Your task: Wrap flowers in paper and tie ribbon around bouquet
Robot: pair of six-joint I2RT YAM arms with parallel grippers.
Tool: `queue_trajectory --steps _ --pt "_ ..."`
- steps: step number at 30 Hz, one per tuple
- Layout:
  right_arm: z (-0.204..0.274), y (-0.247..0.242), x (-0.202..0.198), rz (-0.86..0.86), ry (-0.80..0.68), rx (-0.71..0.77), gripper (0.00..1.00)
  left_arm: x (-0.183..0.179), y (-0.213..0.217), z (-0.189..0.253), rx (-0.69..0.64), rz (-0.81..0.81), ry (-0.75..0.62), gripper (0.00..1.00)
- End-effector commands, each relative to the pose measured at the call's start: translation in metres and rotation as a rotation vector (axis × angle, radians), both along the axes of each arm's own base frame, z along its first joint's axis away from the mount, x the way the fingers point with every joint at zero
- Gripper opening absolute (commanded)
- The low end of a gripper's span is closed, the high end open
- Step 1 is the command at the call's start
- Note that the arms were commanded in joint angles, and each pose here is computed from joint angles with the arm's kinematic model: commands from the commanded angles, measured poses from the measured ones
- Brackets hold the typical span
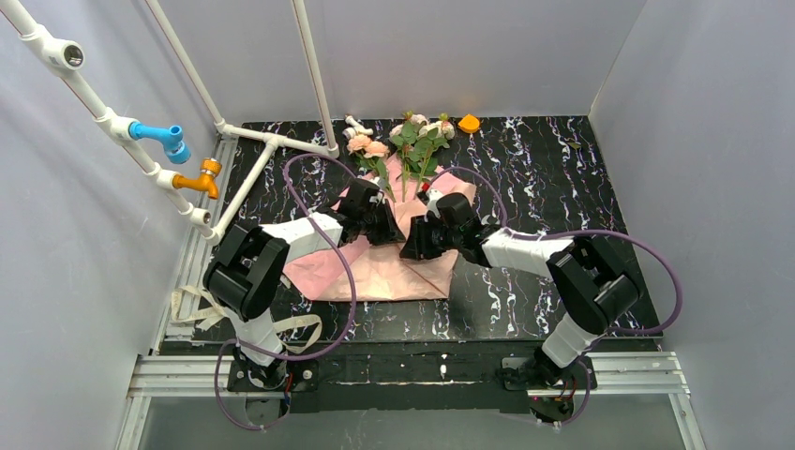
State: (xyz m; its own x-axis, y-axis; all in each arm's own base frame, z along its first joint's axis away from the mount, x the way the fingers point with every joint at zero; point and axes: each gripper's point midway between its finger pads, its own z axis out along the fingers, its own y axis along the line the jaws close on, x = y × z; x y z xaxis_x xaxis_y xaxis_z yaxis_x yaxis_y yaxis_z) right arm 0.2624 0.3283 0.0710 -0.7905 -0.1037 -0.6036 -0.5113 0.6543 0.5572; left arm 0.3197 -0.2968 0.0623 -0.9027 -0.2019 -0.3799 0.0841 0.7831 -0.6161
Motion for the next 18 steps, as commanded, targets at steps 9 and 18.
queue_trajectory --steps 9,18 --pt "0.043 -0.061 0.064 -0.290 0.016 0.102 0.64 0.006 -0.009 0.000 -0.006 -0.046 -0.015 0.00" --pt "-0.012 -0.078 0.083 -0.349 0.116 0.044 0.55 0.005 -0.002 0.006 0.027 -0.053 -0.033 0.00"
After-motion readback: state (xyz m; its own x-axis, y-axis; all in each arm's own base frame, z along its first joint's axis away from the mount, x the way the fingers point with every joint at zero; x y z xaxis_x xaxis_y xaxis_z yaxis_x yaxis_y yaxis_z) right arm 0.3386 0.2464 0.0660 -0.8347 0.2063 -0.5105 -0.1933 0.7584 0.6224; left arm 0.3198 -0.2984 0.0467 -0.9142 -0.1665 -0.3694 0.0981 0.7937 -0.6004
